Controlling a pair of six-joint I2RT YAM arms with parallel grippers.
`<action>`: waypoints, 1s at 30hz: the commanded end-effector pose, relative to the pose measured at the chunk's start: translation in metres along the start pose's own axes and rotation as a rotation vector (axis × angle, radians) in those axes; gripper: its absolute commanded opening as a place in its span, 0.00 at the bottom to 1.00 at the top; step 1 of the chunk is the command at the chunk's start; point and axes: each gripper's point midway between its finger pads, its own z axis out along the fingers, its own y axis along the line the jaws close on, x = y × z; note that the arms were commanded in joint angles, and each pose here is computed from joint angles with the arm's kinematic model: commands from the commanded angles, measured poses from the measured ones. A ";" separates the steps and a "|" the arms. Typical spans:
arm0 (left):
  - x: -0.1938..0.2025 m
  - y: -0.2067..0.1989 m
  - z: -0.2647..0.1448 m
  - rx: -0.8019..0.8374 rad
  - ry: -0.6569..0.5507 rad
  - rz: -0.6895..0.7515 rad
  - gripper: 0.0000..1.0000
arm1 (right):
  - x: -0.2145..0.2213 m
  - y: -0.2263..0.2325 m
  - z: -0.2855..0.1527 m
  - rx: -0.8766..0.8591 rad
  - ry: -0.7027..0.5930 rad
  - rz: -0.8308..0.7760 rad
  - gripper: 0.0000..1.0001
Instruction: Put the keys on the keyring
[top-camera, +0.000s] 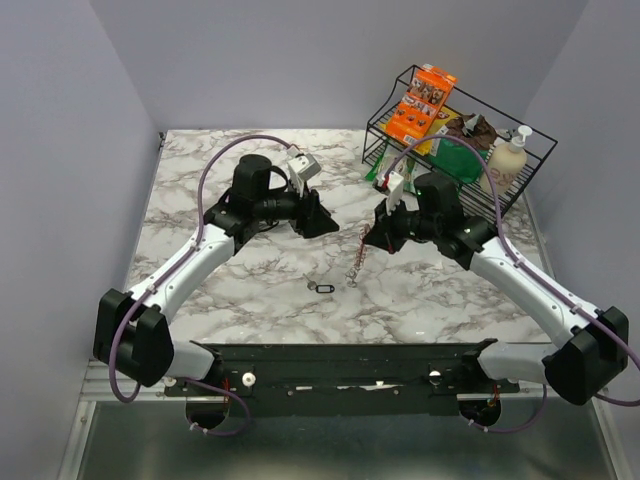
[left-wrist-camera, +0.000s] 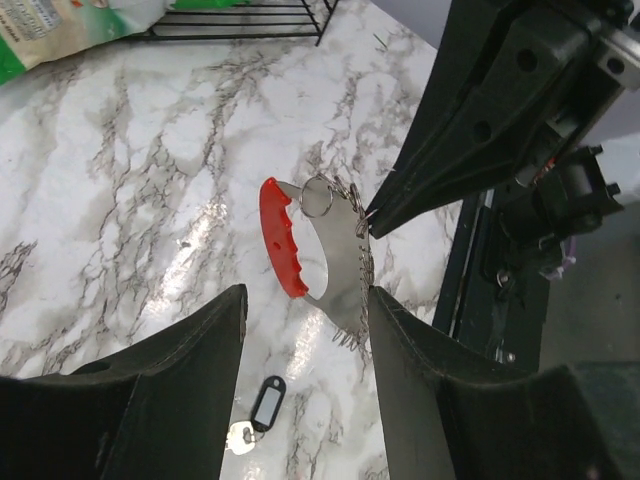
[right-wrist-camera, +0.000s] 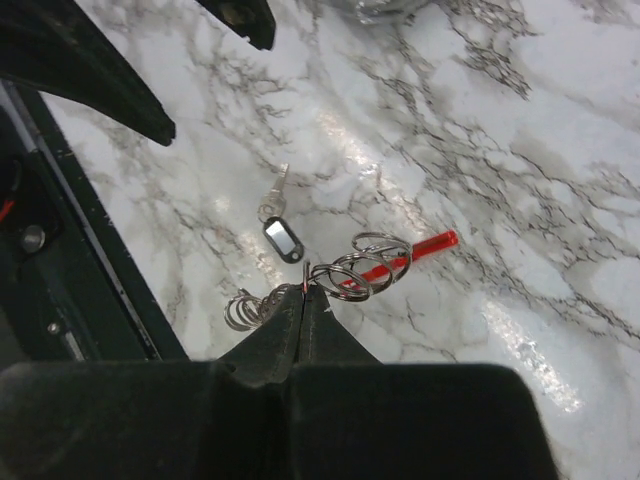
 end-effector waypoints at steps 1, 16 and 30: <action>-0.001 -0.033 -0.015 0.145 0.031 0.094 0.59 | -0.035 0.040 -0.018 -0.191 -0.114 -0.090 0.01; -0.027 -0.101 -0.032 0.457 -0.163 0.161 0.49 | -0.077 0.088 -0.055 -0.398 -0.240 -0.138 0.01; -0.033 -0.125 -0.046 0.572 -0.242 0.213 0.43 | -0.084 0.096 -0.061 -0.436 -0.259 -0.118 0.01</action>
